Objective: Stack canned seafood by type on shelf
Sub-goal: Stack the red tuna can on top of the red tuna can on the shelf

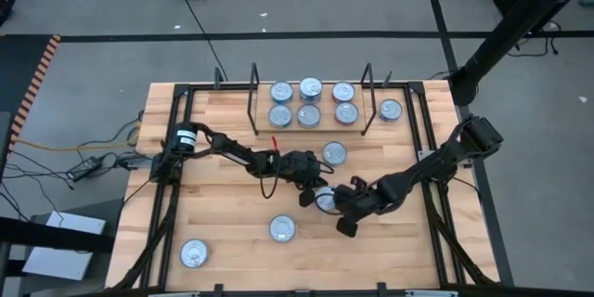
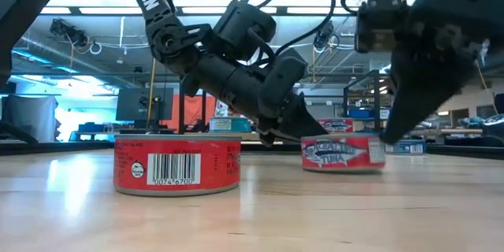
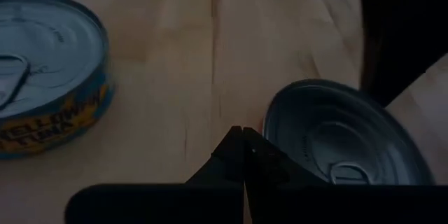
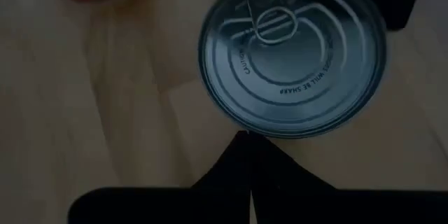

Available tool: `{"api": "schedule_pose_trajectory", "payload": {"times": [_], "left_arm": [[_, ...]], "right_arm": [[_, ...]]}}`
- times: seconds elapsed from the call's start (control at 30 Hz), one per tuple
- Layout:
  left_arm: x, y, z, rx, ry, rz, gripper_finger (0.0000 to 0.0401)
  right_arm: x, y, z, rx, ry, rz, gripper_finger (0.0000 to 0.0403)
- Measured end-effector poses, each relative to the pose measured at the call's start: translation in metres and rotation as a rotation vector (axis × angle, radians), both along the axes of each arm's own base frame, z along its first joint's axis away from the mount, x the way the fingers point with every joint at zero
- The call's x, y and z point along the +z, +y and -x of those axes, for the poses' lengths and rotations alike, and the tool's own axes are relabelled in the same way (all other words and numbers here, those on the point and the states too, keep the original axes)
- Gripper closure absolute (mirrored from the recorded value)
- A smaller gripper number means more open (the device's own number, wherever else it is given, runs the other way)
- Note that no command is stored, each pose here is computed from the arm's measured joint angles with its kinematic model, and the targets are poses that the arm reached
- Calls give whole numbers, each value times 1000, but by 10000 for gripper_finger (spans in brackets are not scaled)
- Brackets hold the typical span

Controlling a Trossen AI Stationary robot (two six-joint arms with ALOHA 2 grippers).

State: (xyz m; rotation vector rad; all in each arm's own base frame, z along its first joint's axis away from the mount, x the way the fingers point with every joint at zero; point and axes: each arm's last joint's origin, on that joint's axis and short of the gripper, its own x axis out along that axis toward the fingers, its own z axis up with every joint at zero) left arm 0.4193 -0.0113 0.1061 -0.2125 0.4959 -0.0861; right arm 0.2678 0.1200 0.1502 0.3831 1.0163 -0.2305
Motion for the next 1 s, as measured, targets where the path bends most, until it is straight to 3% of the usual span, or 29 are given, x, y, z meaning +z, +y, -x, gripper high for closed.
{"api": "schedule_pose_trajectory", "payload": {"times": [0.33, 0.63, 1.0], "left_arm": [[-4, 0, 3, -23, 46, 9, 401], [-4, -4, 3, -95, 48, 8, 401], [1, 4, 6, -89, 83, 19, 398]], "right_arm": [[33, -25, 0, -87, -103, -47, 398], [35, -39, -4, -185, -111, -69, 398], [37, -41, -4, -143, -99, -110, 388]]}}
